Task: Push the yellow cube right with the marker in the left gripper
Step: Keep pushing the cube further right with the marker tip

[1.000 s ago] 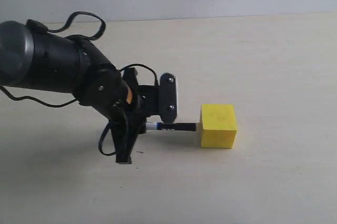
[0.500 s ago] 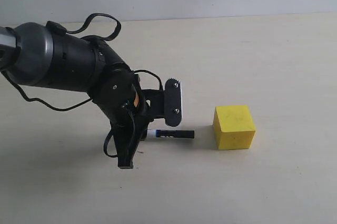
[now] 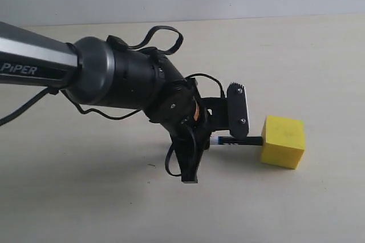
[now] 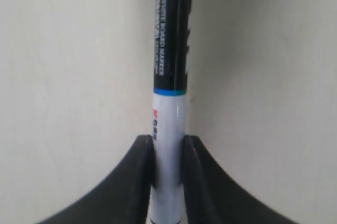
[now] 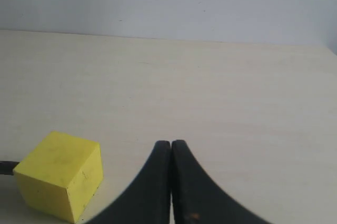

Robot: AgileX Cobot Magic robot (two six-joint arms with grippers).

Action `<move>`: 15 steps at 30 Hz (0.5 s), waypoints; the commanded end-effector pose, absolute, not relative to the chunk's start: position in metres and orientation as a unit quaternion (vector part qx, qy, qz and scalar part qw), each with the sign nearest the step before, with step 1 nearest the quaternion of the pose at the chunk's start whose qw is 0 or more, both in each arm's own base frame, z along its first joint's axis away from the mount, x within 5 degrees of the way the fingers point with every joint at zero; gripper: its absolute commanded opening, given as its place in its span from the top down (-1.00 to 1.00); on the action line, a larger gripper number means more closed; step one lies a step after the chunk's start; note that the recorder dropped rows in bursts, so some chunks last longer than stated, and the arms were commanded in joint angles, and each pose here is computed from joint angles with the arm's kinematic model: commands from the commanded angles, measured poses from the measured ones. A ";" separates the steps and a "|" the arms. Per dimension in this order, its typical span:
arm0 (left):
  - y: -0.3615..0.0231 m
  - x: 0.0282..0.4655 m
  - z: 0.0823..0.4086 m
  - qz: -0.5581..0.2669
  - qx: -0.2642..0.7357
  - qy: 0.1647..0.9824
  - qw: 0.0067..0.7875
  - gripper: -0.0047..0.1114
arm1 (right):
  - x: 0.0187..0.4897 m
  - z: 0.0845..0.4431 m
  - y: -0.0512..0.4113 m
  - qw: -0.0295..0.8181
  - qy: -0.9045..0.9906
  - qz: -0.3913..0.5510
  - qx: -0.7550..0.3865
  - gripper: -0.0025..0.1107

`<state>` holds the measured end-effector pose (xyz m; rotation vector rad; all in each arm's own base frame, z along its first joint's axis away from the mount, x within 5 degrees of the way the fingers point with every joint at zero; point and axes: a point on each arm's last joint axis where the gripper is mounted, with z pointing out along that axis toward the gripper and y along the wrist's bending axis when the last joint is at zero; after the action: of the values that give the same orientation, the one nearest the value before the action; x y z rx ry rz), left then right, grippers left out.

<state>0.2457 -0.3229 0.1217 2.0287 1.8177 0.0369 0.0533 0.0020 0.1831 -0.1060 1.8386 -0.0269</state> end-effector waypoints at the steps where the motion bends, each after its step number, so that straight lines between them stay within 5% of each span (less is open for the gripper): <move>1: -0.314 0.247 0.126 0.028 0.726 0.667 0.166 0.92 | 0.053 0.183 0.002 0.610 0.791 -0.013 -0.045 0.96; 5: -0.301 0.251 0.124 0.039 0.719 0.682 0.128 0.92 | 0.053 0.183 0.002 0.610 0.791 -0.013 -0.045 0.96; 11: -0.340 0.227 0.131 0.006 0.740 0.639 0.211 0.92 | 0.053 0.183 0.002 0.610 0.791 -0.013 -0.045 0.96; 15: -0.333 0.229 0.130 0.019 0.740 0.649 0.173 0.92 | 0.053 0.183 0.002 0.610 0.791 -0.013 -0.045 0.96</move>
<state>0.2257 -0.3372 0.1264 2.1021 1.7962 0.0371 0.0533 0.0020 0.1831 -0.1060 1.8386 -0.0269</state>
